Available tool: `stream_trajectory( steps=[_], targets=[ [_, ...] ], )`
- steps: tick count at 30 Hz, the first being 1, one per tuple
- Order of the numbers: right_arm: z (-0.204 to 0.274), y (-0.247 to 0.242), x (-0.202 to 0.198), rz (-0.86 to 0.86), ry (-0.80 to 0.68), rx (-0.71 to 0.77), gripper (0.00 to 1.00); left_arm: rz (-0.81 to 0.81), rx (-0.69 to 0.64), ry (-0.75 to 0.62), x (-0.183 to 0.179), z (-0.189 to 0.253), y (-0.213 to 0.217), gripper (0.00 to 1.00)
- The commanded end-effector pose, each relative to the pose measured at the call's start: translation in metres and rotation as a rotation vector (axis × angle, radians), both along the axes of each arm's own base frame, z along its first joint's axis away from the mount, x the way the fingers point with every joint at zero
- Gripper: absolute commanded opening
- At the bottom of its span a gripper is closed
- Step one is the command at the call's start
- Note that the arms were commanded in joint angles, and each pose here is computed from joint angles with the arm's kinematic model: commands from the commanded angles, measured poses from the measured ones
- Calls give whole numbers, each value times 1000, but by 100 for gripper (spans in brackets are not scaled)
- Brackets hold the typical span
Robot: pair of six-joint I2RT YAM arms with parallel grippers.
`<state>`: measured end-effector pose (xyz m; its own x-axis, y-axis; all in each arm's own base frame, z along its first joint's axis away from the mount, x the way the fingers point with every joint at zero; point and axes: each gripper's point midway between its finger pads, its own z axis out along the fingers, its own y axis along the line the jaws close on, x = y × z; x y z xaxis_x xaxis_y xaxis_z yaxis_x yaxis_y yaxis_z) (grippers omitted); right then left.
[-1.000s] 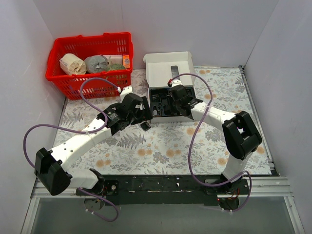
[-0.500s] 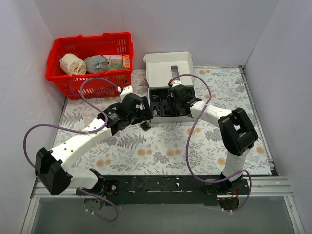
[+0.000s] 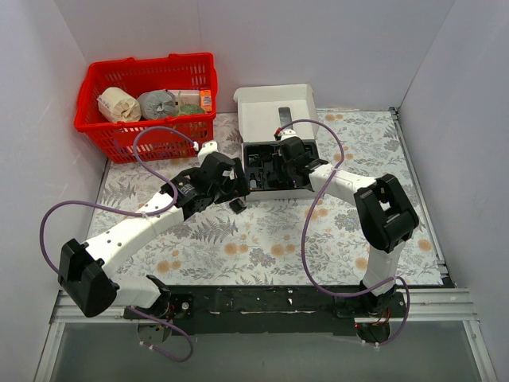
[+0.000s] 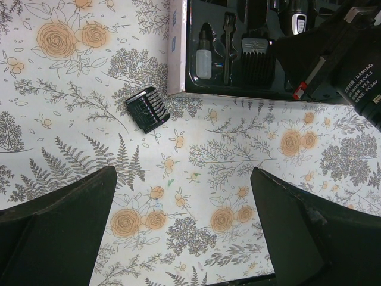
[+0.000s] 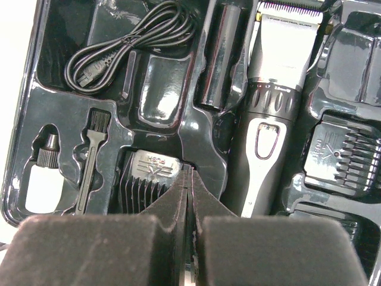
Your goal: Sort the hair-cutting tools
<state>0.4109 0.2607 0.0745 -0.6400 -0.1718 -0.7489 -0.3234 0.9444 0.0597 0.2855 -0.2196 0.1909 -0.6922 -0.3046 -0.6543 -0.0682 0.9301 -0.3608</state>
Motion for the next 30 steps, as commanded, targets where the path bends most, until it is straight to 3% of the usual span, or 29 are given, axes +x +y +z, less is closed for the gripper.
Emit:
stream_trajectory(
  steps=[1,14,30],
  targets=[
    [34,7,5,18,-62,36,1,2,-8,-30,3,10,-1,98],
    [50,13,-6,50,-70,61,1,-1,-22,-33,2,12,-2,98],
    [14,14,-8,37,-16,18,1,5,-10,-34,0,11,2,98]
  ],
)
